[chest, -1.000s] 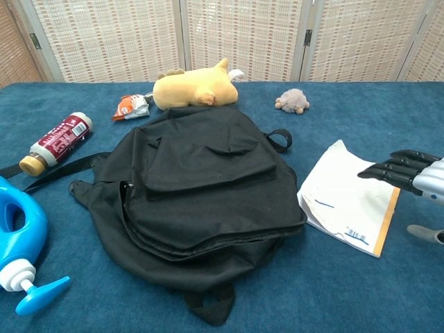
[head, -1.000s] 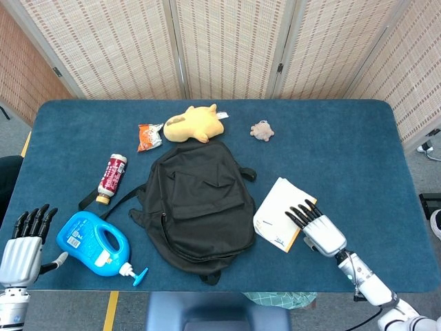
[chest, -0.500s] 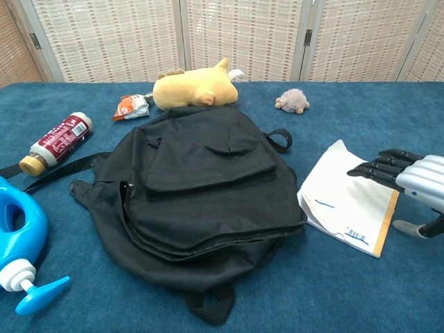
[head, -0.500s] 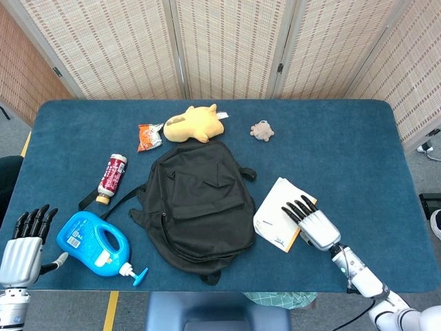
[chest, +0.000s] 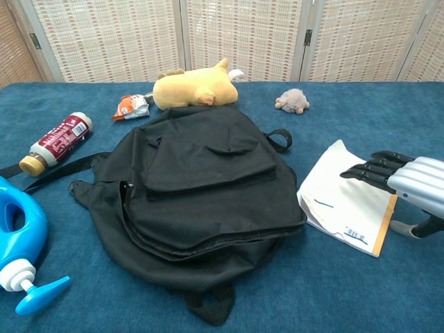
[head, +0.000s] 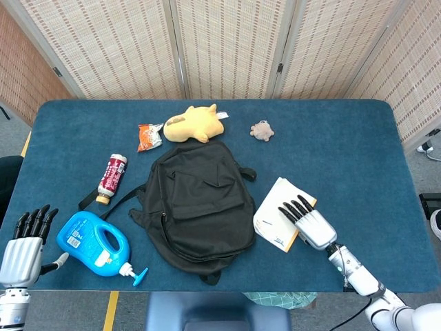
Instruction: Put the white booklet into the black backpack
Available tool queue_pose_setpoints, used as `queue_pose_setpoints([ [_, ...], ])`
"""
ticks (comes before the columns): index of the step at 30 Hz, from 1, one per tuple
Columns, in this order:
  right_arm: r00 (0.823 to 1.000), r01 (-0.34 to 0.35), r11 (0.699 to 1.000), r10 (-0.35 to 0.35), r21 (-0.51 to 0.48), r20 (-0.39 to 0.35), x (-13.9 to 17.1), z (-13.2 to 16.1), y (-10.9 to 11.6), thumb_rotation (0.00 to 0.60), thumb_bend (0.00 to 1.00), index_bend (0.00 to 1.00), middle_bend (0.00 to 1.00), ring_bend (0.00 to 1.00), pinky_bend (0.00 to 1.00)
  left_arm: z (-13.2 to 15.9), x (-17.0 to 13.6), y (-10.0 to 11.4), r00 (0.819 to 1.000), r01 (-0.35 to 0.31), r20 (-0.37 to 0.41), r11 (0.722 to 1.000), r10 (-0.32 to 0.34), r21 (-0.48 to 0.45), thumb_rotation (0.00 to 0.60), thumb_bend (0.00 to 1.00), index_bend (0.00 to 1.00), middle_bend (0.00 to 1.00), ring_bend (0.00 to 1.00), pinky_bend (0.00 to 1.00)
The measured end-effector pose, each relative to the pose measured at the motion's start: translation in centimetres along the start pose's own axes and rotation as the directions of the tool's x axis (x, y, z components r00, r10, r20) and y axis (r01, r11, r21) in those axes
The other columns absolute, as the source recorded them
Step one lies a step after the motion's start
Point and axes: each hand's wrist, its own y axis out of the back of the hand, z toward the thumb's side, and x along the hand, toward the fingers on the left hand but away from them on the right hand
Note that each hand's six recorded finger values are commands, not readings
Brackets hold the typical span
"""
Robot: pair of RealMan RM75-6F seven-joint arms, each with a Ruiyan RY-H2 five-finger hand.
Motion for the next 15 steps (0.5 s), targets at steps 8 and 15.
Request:
queue_pose_setpoints([
  [8, 1.000, 0.021, 1.000, -0.021, -0.004, 0.000, -0.5, 0.1, 0.6, 0.600, 0.40, 0.10, 0.14, 0.12, 0.02, -0.1, -0.1, -0.1, 1.000, 0.001, -0.001, 1.000, -0.001, -0.003, 0.600, 0.23, 0.13, 0.06, 0.03, 0.00],
  [15, 0.999, 0.053, 0.999, -0.053, -0.009, 0.004, -1.2, 0.0, 1.5, 0.600, 0.42, 0.12, 0.16, 0.14, 0.04, -0.3, 0.0, -0.1, 1.000, -0.001, -0.005, 1.000, 0.001, -0.005, 0.600, 0.22, 0.13, 0.06, 0.03, 0.00],
])
